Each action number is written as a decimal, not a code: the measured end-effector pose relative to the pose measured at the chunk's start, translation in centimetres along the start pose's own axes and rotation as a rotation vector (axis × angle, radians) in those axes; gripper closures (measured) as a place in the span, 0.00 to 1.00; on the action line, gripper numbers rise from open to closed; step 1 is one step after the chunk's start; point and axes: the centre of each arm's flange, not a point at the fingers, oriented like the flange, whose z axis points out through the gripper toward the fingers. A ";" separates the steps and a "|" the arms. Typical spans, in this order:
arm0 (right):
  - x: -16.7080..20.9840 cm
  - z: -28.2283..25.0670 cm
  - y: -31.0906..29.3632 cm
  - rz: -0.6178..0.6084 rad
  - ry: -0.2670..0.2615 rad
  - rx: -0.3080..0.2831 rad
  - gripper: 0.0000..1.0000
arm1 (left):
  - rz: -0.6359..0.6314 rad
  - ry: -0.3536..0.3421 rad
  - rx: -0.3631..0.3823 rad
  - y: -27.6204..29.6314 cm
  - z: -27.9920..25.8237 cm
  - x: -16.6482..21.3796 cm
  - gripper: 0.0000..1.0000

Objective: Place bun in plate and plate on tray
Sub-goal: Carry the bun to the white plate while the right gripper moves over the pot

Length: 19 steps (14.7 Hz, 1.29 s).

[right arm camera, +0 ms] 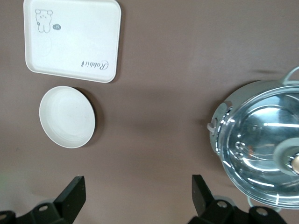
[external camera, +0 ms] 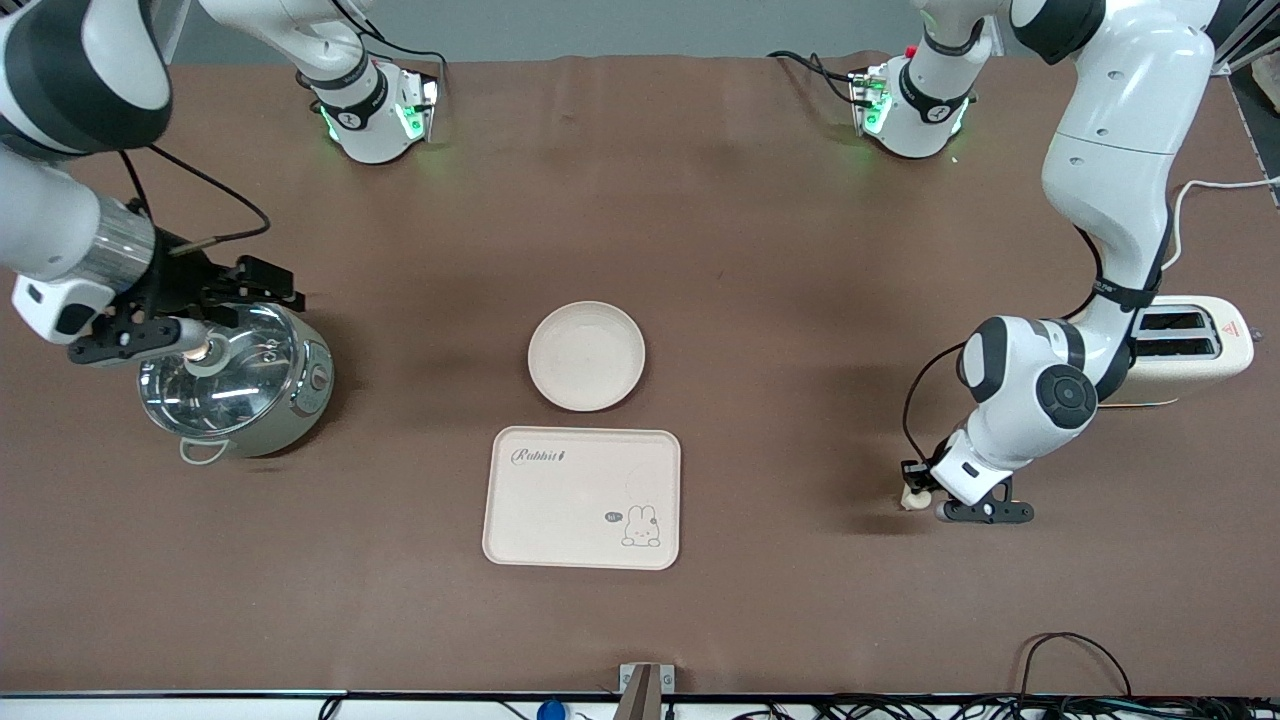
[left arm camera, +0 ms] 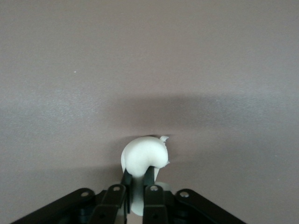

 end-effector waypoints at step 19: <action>3.2 8.7 -0.5 0.027 -0.005 0.048 0.00 | -0.315 -0.118 -0.086 41.8 -7.3 -15.0 0.91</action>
